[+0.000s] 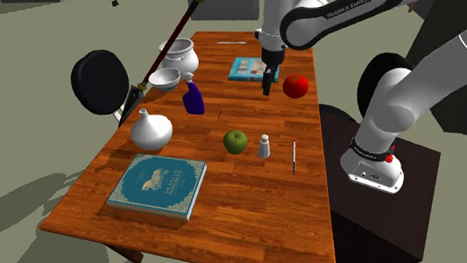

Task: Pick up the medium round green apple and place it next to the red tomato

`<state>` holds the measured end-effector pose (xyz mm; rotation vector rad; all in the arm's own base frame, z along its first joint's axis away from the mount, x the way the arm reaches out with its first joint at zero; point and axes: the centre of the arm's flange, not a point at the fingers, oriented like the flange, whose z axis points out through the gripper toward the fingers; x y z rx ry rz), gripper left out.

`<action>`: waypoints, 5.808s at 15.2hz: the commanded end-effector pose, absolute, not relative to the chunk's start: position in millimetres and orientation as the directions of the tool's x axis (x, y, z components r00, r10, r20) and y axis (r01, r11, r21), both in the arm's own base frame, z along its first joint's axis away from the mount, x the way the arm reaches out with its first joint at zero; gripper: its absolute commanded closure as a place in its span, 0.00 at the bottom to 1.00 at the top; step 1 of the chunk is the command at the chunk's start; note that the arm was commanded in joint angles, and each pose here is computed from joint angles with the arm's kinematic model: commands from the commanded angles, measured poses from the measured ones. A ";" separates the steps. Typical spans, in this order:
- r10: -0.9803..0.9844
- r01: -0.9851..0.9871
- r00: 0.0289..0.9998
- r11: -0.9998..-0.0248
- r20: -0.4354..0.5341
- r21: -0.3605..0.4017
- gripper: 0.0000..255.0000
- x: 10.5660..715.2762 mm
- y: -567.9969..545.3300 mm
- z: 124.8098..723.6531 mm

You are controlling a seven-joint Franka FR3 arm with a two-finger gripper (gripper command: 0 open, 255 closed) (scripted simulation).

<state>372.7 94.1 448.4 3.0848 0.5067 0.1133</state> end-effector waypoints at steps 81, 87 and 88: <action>0.539 0.541 0.826 -0.840 0.165 0.034 1.00 425.4 135.9 463.8; 0.539 0.541 0.826 -0.840 0.165 0.034 1.00 428.9 56.8 463.8; 0.539 0.541 0.826 -0.840 0.165 0.034 1.00 429.4 43.6 463.8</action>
